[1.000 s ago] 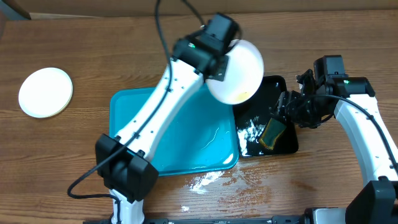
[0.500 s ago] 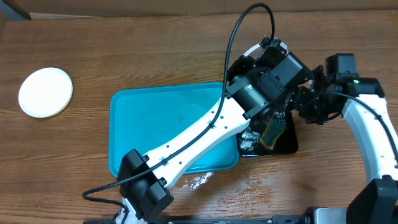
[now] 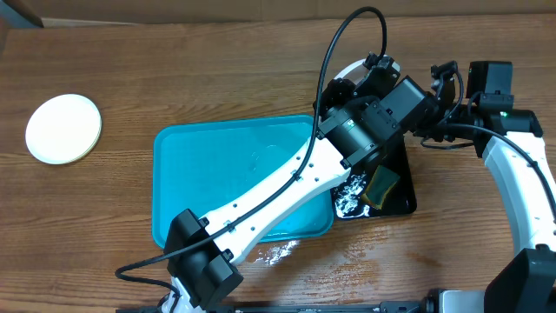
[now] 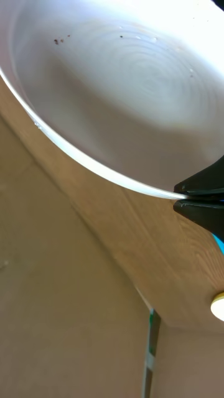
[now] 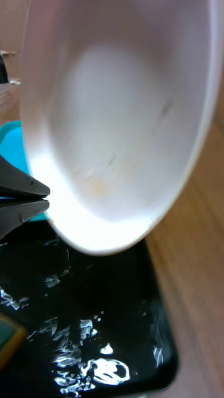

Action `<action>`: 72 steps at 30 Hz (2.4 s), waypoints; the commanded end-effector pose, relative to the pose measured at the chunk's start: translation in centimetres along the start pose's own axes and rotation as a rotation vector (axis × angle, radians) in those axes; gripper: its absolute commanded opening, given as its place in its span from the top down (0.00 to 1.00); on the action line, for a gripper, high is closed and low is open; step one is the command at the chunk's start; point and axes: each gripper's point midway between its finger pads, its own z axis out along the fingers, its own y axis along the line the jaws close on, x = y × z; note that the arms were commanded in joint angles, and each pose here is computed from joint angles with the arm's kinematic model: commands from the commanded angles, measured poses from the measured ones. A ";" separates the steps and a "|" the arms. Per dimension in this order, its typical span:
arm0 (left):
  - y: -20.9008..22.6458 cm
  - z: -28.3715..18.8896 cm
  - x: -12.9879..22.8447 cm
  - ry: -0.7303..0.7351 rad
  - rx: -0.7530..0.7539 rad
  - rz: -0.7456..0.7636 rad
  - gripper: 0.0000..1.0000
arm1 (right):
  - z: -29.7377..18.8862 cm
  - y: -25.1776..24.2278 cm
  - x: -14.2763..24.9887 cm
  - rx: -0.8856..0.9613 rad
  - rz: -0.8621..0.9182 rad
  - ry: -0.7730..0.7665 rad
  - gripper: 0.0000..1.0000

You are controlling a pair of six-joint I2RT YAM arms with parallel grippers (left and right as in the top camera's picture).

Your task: Clean dirty plates on tray and stack at the side

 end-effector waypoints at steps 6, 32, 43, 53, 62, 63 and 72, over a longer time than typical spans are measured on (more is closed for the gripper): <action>-3.6 -0.5 -0.1 0.013 0.196 -0.040 0.96 | -0.9 2.2 -2.2 -0.076 -0.067 -0.075 0.96; 1.8 4.0 1.1 0.084 0.090 -0.109 0.96 | 1.2 -1.5 4.4 0.080 0.046 0.093 0.91; 0.3 5.1 3.3 0.192 0.293 -0.164 0.96 | 0.4 -7.5 11.1 0.608 0.109 0.238 0.49; 0.1 5.5 4.7 0.259 0.376 -0.186 0.96 | 5.0 -12.3 14.7 0.634 0.085 0.161 0.40; -0.3 5.3 4.8 0.264 0.401 -0.186 0.96 | 6.3 -11.6 12.3 0.563 0.038 0.050 0.92; -0.3 5.4 4.9 0.270 0.401 -0.183 0.96 | 6.3 -10.7 11.8 0.541 0.036 0.048 0.93; -1.3 7.1 6.7 0.336 0.391 -0.156 0.96 | 2.9 -3.4 6.2 0.470 -0.014 -0.017 0.96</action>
